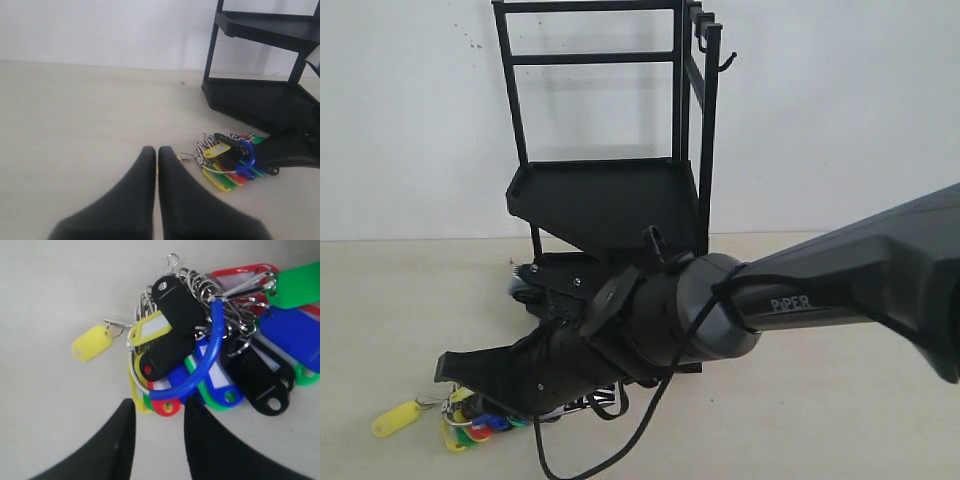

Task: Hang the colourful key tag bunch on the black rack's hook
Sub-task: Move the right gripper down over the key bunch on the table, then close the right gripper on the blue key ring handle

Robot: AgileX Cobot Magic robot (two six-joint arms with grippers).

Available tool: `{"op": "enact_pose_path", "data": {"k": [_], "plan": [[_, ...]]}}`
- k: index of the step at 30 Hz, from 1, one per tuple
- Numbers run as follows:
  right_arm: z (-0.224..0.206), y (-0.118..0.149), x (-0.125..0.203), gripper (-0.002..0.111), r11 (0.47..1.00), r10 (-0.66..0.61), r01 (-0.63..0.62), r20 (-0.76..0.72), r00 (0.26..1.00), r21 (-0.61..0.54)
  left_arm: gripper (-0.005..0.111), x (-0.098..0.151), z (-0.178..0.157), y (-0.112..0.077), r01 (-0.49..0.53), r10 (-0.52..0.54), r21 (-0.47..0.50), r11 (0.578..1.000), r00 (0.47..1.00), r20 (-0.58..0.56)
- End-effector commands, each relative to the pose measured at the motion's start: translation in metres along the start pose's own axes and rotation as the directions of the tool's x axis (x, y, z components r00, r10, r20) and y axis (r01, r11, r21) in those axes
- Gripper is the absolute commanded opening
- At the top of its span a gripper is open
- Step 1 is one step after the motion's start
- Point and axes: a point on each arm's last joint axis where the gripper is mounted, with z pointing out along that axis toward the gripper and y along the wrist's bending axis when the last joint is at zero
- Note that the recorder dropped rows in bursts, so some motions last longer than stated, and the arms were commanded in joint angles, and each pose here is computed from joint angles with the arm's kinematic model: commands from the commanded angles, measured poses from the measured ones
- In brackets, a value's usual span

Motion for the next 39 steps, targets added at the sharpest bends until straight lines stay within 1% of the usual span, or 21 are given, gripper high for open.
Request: {"op": "enact_pose_path", "data": {"k": [1,6,8,10,11,18,31,35,39], "plan": [[0.005,-0.003,-0.002,0.032,1.0,0.005,-0.005,0.025,1.0,0.014,0.004,0.0,0.0,0.0,-0.008,0.008,-0.004,1.0,1.0,0.006],[0.005,-0.004,-0.003,0.033,1.0,0.002,-0.003,0.041,0.999,0.024,0.004,0.0,0.0,0.0,-0.008,0.008,-0.004,1.0,1.0,0.006],[0.007,-0.006,-0.002,0.04,0.999,0.009,-0.01,0.042,0.999,0.031,0.004,0.0,0.0,0.0,-0.008,0.008,-0.004,1.0,1.0,0.006],[0.011,-0.009,-0.001,0.051,0.999,0.02,-0.021,0.042,0.999,0.039,0.004,0.0,0.0,0.0,-0.008,0.008,-0.004,1.0,1.0,0.006],[0.013,-0.011,0.0,0.054,0.998,0.038,-0.04,0.042,0.998,0.042,0.004,0.0,0.0,0.0,-0.008,0.008,-0.004,1.0,1.0,0.006],[0.015,-0.014,0.0,0.05,0.997,0.042,-0.046,0.06,0.997,0.058,0.004,0.0,0.0,0.0,-0.008,0.008,-0.004,1.0,1.0,0.006],[0.015,-0.016,-0.002,0.05,0.995,0.061,-0.067,0.088,0.994,0.068,0.004,0.0,0.0,0.0,-0.008,0.008,-0.004,1.0,1.0,0.006],[0.016,-0.013,-0.004,0.05,0.996,0.069,-0.074,0.087,0.994,0.056,0.004,0.0,0.0,0.0,-0.008,0.008,-0.004,1.0,1.0,0.006],[0.027,-0.005,-0.004,0.05,0.997,0.076,-0.079,0.078,0.994,0.028,0.004,0.0,0.0,0.0,-0.008,0.008,-0.004,1.0,1.0,0.006]]}}
